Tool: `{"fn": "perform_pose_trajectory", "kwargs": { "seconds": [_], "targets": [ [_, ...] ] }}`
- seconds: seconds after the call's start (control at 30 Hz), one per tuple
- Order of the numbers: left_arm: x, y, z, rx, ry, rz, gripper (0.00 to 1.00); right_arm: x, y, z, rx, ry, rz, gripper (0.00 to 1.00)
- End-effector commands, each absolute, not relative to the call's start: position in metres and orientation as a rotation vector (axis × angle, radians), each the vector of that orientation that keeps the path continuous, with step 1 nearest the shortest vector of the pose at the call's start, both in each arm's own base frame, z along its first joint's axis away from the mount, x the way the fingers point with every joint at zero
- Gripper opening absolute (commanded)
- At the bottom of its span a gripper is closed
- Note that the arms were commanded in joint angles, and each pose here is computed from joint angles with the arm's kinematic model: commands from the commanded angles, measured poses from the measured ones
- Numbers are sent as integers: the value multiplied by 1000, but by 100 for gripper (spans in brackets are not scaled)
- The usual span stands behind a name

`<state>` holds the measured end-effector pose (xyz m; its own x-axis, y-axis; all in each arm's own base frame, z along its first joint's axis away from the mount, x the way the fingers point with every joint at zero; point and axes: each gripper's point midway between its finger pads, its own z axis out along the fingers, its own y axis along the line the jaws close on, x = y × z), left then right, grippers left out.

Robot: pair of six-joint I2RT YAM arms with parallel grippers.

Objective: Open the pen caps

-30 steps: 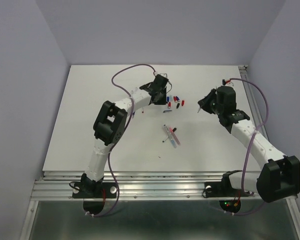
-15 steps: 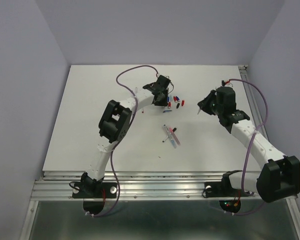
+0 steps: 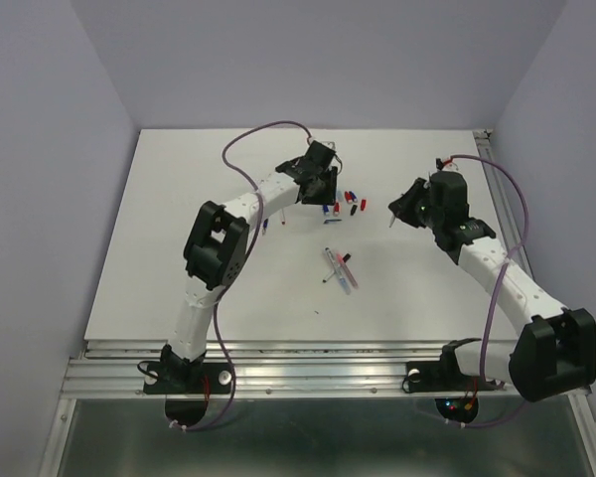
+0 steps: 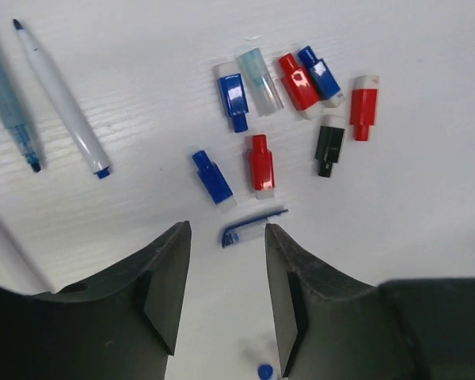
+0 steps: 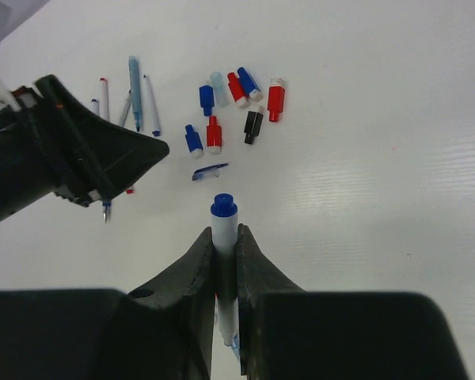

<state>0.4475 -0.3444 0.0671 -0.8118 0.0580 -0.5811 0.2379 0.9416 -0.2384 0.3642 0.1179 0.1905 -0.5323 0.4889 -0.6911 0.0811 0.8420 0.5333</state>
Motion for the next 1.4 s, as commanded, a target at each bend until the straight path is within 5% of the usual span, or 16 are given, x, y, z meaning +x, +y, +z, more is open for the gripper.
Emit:
{"fn": "perform_pose_trajectory", "kwargs": {
  "seconds": [0.0,0.27,0.37,0.87,1.37],
  "targets": [
    [441,-336,204,181,2235,-528,54,370,147,196,277,2083,712,10],
    [382,-252,233,-36,2137,-478,93,371,219,186,-45,2146,807,11],
    [350,-228,213,-86,2171,-475,99,376,261,175,-200,2176,793,11],
    [272,-163,187,-286,2173,-490,99,464,377,108,-376,2287,612,13],
    [268,-167,189,-290,2177,-529,99,473,378,78,-349,2374,535,36]
  ]
}}
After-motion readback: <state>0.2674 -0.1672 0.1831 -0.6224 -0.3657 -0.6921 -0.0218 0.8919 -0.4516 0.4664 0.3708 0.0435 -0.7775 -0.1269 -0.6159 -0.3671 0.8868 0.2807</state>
